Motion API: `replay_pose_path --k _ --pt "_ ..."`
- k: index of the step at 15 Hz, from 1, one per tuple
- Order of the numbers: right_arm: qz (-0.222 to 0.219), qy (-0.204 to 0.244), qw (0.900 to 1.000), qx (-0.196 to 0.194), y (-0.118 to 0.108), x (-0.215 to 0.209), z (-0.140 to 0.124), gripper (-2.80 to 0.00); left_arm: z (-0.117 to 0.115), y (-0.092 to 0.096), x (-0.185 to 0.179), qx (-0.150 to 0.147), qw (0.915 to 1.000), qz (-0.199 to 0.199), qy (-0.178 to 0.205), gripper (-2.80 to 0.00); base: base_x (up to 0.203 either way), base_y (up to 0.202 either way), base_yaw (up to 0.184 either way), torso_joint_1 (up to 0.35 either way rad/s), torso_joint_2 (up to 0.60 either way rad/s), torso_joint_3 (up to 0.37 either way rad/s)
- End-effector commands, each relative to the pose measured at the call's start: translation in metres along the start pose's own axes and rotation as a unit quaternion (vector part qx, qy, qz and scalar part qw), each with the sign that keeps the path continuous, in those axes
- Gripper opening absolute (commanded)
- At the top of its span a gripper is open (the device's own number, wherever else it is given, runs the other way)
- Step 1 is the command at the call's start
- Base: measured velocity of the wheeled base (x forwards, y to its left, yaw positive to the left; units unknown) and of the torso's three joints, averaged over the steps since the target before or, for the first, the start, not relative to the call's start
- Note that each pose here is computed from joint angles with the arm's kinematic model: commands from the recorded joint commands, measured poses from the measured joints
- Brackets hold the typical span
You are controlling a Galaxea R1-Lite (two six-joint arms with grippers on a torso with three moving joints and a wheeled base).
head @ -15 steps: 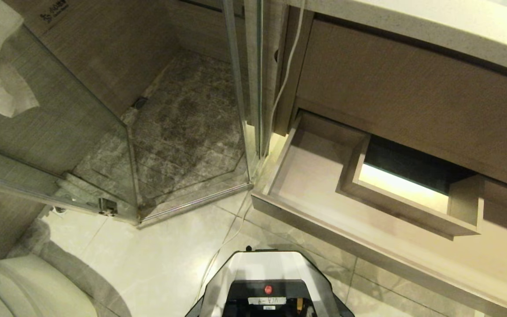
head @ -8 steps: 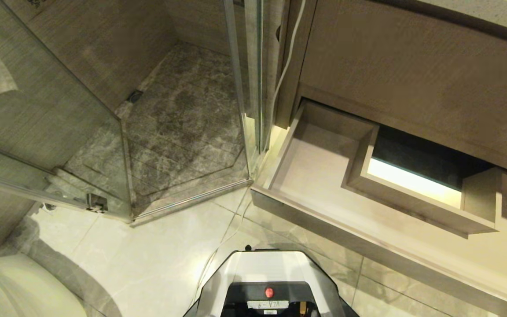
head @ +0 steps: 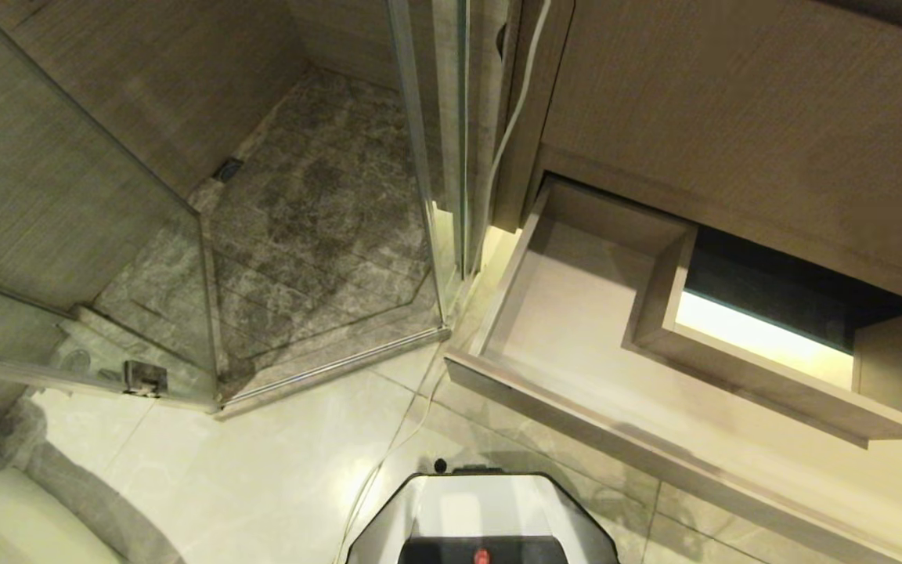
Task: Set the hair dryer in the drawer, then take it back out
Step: Put it into the drawer
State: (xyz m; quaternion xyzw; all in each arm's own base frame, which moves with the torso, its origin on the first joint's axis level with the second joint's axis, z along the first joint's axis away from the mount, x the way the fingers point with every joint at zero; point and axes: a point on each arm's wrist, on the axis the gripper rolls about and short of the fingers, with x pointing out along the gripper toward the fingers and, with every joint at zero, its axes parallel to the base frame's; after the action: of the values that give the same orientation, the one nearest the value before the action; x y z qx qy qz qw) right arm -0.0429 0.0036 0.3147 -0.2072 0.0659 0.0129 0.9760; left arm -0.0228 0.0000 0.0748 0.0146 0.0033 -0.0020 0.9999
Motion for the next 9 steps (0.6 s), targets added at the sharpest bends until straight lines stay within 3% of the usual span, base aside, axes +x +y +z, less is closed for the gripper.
replay_pose_path --k 1,9 --pt "0.005 0.008 1.0 -0.001 0.0004 0.0033 -0.0013 -2.8 -0.0002 0.0 0.0001 0.0 1.0 0.0 0.0 -2.8 0.0 0.0 0.0 0.002 0.36 0.363" --pt "0.014 0.026 1.0 -0.001 0.0022 0.0114 -0.0062 -2.8 -0.0004 0.0 0.0001 0.0 1.0 0.0 0.001 -2.8 0.0 0.0 0.0 -0.035 0.39 0.364"
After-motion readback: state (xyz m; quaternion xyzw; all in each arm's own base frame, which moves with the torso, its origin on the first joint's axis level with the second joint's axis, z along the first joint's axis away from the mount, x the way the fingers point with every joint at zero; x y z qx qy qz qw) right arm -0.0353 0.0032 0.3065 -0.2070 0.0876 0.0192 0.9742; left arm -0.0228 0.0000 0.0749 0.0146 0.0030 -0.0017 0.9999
